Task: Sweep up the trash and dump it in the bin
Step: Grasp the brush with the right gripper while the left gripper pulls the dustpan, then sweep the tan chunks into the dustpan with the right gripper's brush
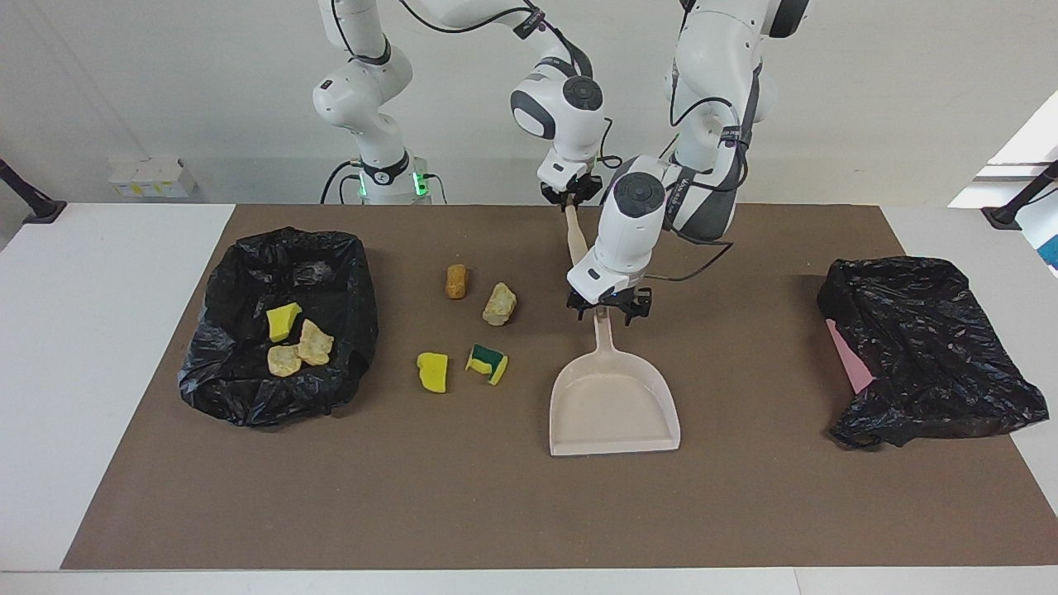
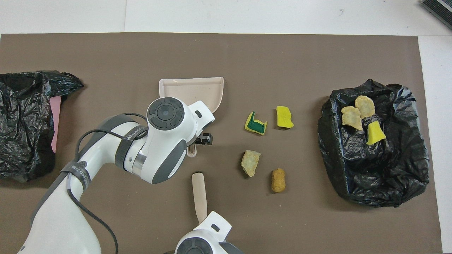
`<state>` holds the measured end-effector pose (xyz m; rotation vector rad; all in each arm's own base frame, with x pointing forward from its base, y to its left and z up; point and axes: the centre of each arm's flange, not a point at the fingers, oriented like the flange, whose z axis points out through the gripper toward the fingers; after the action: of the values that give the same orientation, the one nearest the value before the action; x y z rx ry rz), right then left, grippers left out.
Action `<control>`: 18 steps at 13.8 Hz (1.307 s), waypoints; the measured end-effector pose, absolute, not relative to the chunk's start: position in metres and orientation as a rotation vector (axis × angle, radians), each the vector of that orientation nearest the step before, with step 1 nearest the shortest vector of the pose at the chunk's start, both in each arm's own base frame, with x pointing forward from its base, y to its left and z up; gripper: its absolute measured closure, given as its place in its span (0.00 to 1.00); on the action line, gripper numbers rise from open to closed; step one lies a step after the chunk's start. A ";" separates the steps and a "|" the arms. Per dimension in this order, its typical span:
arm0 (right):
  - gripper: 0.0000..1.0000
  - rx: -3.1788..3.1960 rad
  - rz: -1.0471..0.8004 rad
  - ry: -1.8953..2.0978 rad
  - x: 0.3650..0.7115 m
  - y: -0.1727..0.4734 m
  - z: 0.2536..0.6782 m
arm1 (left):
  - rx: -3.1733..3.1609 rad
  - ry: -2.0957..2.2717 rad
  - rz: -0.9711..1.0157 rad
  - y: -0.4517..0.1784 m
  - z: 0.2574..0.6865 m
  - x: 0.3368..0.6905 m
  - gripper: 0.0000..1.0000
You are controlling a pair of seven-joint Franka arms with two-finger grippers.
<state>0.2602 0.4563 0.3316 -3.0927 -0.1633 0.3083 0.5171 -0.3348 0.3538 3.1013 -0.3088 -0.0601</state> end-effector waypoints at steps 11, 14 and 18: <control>0.74 -3.100 0.339 0.405 0.311 0.343 0.411 | 3.087 -0.174 -0.037 -0.307 0.392 0.540 0.68; 0.74 -3.147 0.330 0.592 0.319 0.308 0.423 | 3.090 -0.436 -0.188 -0.276 0.408 0.533 0.68; 0.74 -3.152 0.385 0.807 0.331 0.277 0.405 | 2.965 -0.867 -0.273 -0.201 0.430 0.547 0.68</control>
<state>0.3307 0.2767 0.4053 -3.1522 0.8067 0.3852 0.5466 -0.2015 0.4297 2.9655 -0.8672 -0.2730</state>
